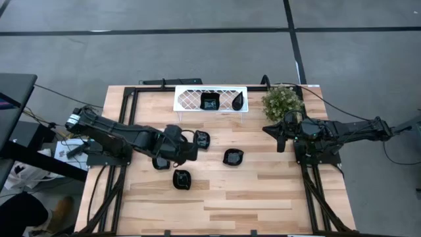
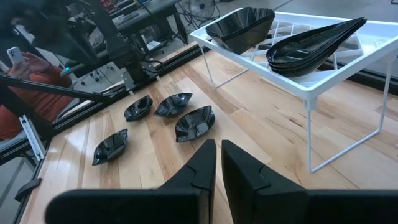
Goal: Pick & Place Mini shaped plates
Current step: Put the leaf-shaped plate on the shelf
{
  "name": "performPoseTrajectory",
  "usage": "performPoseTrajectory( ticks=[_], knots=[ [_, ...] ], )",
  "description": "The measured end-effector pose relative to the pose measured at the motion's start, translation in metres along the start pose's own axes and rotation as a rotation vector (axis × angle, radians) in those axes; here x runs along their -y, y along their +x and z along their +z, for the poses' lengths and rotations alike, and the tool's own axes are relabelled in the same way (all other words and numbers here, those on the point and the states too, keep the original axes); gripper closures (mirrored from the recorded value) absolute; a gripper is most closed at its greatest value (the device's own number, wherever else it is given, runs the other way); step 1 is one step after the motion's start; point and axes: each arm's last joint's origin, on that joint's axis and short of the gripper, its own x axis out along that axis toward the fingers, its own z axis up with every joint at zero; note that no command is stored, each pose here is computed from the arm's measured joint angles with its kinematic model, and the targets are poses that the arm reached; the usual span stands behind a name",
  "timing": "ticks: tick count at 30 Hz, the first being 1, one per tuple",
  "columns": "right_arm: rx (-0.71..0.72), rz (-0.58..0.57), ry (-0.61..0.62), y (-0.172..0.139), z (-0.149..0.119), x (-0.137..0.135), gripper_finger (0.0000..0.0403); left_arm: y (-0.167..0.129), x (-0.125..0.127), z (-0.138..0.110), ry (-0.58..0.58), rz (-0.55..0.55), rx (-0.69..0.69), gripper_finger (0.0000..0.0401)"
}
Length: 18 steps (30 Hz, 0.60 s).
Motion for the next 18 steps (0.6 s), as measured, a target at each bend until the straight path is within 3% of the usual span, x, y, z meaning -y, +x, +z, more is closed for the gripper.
performPoseTrajectory(
  ticks=[7, 14, 18],
  knots=[
    [-0.001, 0.001, 0.000, 0.000, 0.000, 0.000, 0.0381, 0.001, -0.019, -0.018, -0.096, 0.143, -0.069, 0.0295],
    [-0.001, 0.001, 0.000, 0.000, 0.000, 0.000, 0.0381, 0.020, -0.066, -0.058, -0.365, 0.372, -0.272, 0.0295],
    [-0.001, 0.000, 0.000, 0.000, 0.000, 0.000, 0.0381, 0.021, -0.090, -0.078, -0.485, 0.404, -0.289, 0.0295]
  ],
)
